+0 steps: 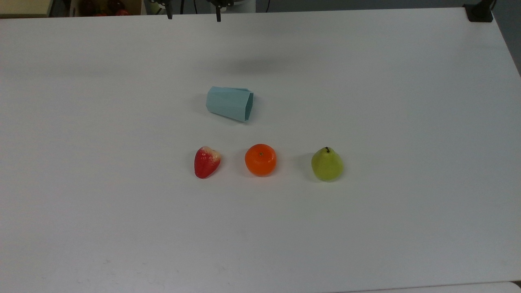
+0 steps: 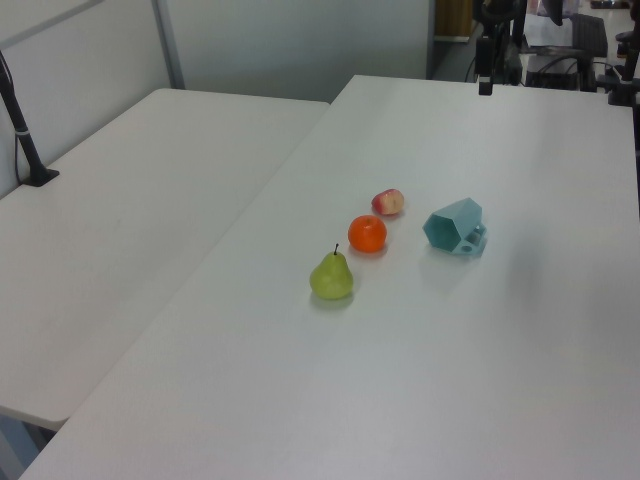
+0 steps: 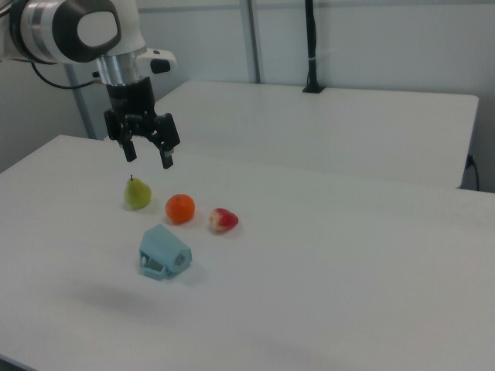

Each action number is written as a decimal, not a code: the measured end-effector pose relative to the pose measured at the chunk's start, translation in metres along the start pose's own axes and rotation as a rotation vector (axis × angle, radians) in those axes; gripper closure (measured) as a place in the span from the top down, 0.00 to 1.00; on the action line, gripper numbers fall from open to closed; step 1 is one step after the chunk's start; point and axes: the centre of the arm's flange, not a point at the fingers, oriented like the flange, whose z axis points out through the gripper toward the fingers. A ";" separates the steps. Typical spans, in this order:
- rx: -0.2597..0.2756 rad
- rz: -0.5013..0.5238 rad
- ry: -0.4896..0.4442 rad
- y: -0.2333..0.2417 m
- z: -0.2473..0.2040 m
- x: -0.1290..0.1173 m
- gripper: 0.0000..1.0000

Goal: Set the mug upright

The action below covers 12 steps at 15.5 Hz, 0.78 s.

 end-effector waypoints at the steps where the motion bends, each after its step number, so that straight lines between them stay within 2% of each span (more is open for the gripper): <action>1: 0.000 0.003 0.000 0.002 0.000 0.000 1.00; 12: -0.002 -0.001 -0.006 0.000 0.003 0.000 1.00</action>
